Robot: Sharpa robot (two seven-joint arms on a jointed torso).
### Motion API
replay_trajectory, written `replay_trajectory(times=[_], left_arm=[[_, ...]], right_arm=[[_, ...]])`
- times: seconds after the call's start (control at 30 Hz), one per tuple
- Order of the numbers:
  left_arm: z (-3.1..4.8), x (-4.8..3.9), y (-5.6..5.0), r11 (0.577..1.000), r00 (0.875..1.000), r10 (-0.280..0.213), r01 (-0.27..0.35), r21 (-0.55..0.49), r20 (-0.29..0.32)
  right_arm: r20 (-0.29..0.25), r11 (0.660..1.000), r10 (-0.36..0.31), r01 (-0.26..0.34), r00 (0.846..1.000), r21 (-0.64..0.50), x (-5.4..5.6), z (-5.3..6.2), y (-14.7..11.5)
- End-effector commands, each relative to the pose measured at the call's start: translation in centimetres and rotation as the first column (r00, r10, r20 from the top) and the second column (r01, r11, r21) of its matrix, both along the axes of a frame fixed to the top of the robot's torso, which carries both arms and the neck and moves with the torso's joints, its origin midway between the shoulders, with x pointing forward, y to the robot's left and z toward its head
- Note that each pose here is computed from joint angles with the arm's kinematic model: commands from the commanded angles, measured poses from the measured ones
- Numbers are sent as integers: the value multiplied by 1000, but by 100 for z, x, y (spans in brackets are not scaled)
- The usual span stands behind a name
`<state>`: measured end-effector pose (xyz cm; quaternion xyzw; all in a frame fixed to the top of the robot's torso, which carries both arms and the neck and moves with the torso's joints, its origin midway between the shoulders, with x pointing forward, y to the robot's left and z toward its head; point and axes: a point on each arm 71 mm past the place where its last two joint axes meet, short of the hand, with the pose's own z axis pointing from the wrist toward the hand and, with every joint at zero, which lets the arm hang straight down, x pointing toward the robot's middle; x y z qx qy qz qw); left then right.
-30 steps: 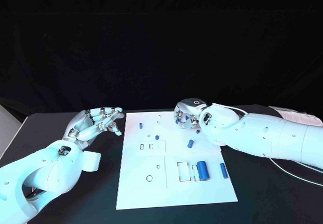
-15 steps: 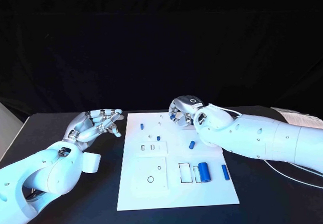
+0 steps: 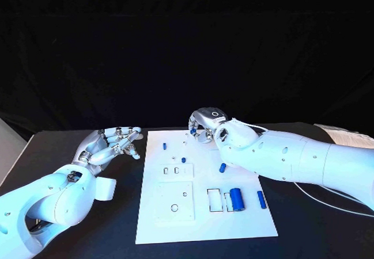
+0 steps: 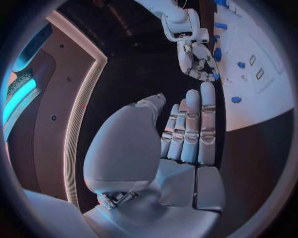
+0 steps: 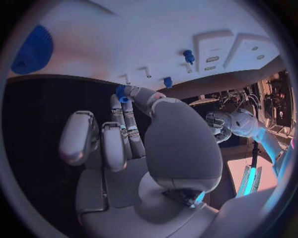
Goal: Assemble the parts on the task board
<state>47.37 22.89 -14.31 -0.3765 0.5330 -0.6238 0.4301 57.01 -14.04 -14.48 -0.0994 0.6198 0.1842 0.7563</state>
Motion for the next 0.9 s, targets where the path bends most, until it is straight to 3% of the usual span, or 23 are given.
replay_trajectory(times=[0.03, 0.9], left_arm=[[13, -7, -32, 1000, 1000, -22, 22, -1, 8], [13, -8, -43, 1000, 1000, -25, 25, 1, 7]], right_arm=[[-6, 999, 3, -3, 1000, -32, 16, -10, 31], [-32, 996, -17, 14, 999, -92, 102, -59, 120]])
